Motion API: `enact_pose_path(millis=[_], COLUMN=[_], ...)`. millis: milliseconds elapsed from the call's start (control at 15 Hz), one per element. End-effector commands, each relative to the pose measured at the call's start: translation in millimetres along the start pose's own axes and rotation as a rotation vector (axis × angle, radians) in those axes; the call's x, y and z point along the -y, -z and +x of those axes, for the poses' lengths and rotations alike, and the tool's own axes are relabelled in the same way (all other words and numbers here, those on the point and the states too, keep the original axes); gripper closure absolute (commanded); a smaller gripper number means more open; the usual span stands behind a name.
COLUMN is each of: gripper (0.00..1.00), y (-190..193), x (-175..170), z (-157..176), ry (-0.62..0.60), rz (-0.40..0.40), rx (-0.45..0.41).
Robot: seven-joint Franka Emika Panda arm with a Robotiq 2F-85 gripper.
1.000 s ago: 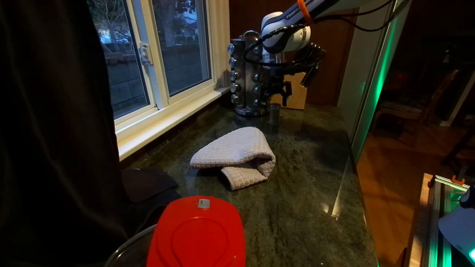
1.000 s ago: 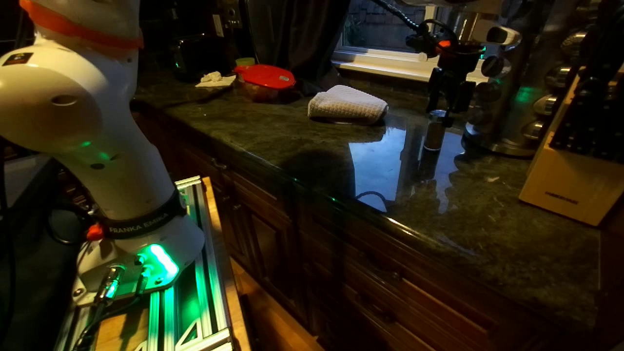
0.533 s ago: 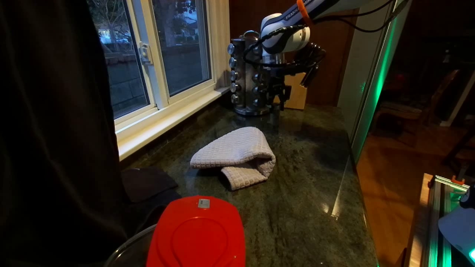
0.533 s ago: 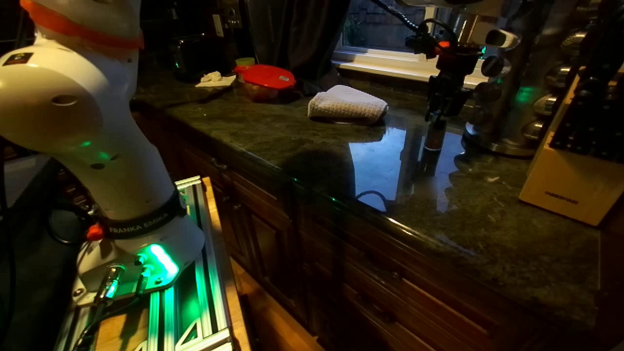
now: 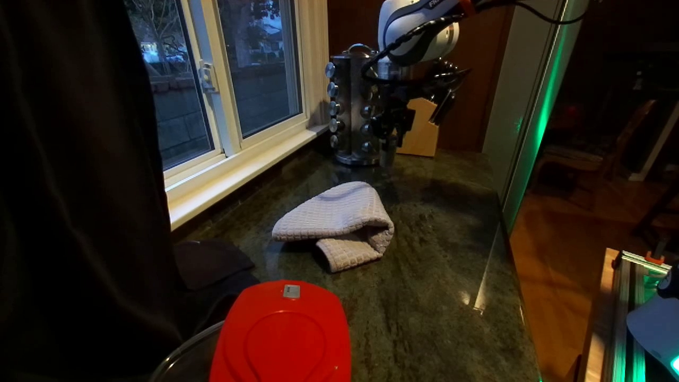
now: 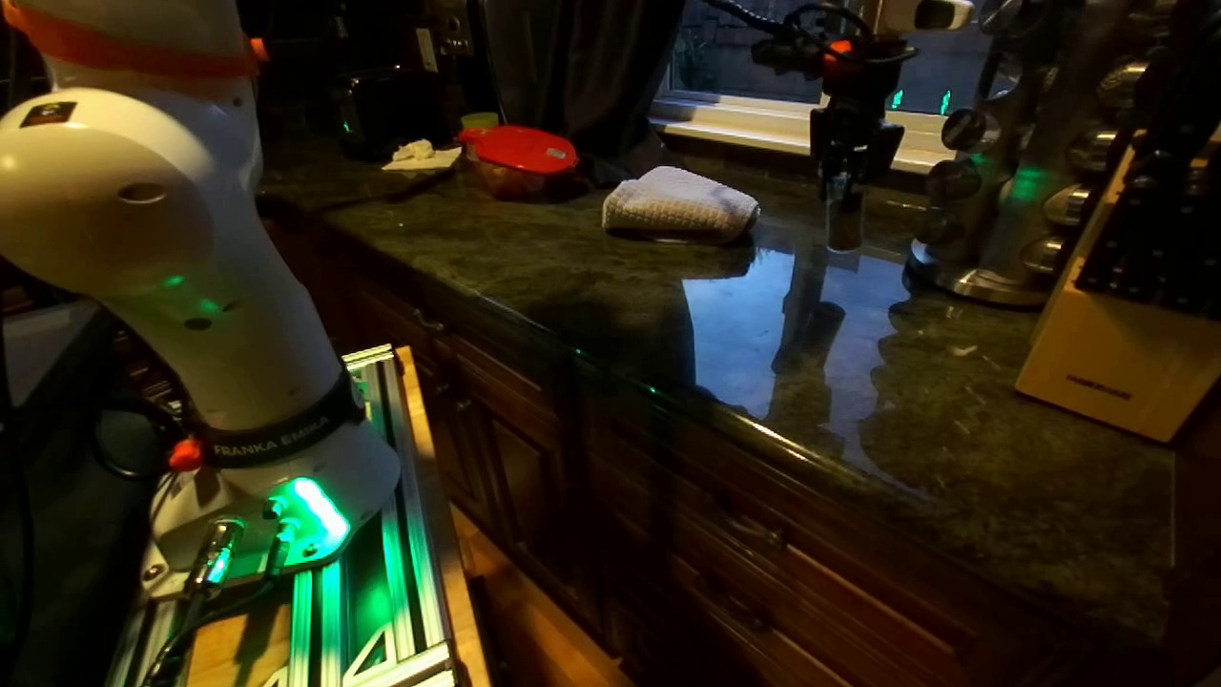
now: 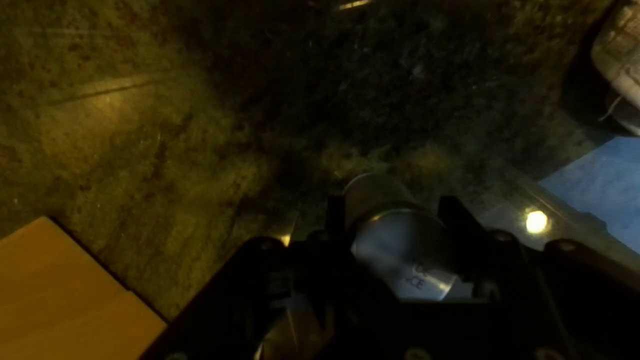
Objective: Place the spice bottle in the second hole from the top on the spice rack holder
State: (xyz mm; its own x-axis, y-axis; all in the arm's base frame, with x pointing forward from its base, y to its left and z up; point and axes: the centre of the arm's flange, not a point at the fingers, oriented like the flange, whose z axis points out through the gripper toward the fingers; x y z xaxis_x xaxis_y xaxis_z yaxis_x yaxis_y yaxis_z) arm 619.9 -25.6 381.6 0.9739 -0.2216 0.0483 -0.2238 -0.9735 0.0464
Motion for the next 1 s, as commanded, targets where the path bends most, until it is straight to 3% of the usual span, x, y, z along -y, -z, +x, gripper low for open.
enact_pose_path(millis=[0,333,533,933], gripper=[0.76,0.76,0.76,0.76], y=[38.4,83.6,101.1,87.2], x=[-1.3,-2.8,-11.8,-26.5], z=[-61.0,-85.8,-90.1,-99.3], ry=[0.049,0.031,-0.013,-0.078], rz=[0.035,0.135,0.186,0.220], rx=[-0.198,-0.490,-0.609,-0.818])
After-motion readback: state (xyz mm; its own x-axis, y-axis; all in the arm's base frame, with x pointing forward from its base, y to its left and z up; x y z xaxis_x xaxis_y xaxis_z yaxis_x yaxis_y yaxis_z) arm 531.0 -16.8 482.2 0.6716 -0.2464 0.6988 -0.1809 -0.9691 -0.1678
